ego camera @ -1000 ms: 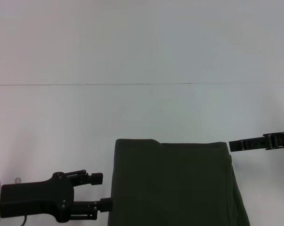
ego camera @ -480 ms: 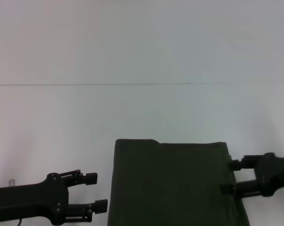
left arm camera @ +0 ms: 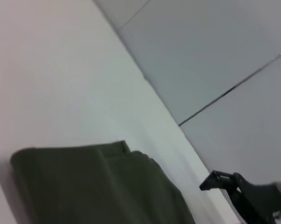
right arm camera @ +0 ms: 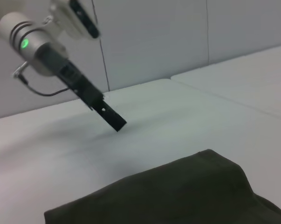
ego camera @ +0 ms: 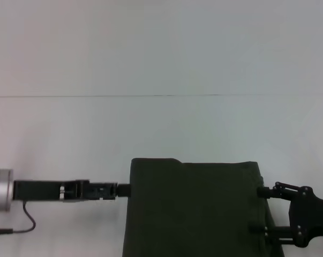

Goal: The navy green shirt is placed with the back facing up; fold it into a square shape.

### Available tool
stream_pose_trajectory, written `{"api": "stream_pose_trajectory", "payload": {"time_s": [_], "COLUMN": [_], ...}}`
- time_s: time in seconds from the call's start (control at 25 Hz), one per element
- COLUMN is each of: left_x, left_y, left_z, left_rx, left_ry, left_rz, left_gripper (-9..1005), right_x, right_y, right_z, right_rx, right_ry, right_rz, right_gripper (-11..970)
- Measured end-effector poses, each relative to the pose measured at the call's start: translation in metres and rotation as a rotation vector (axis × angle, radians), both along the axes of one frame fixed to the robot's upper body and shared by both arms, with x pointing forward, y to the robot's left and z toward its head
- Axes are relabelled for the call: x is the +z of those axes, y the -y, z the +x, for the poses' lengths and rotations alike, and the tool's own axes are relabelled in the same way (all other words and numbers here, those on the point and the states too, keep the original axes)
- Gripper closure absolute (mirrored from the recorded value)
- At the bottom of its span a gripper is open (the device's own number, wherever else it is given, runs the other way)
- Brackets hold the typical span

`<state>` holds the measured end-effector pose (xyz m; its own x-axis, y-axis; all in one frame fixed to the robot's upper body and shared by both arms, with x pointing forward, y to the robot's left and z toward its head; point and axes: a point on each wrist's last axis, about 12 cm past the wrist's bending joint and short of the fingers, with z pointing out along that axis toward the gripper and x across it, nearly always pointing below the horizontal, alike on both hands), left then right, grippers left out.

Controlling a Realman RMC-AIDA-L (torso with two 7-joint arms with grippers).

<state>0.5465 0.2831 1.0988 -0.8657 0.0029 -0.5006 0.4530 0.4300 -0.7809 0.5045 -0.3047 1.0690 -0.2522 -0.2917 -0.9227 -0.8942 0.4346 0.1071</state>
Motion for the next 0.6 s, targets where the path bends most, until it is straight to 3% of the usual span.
{"api": "stream_pose_trajectory", "payload": {"time_s": [0.2,0.6], "left_x": [0.003,-0.004], "left_y": [0.008,0.037], "left_z": [0.021,0.048], "left_rx": [0.065,0.132], "left_ry": [-0.186,-0.241], "left_rz": [0.102,0.192], "left_gripper": [133,132], "right_x": [-0.008,-0.012], "right_y": [0.005,0.016], "right_z": [-0.008,-0.018], "right_rx": [-0.002,-0.017], "right_ry": [0.030,0.091], "right_rz": [-0.012,-0.035], "right_gripper": [77,77]}}
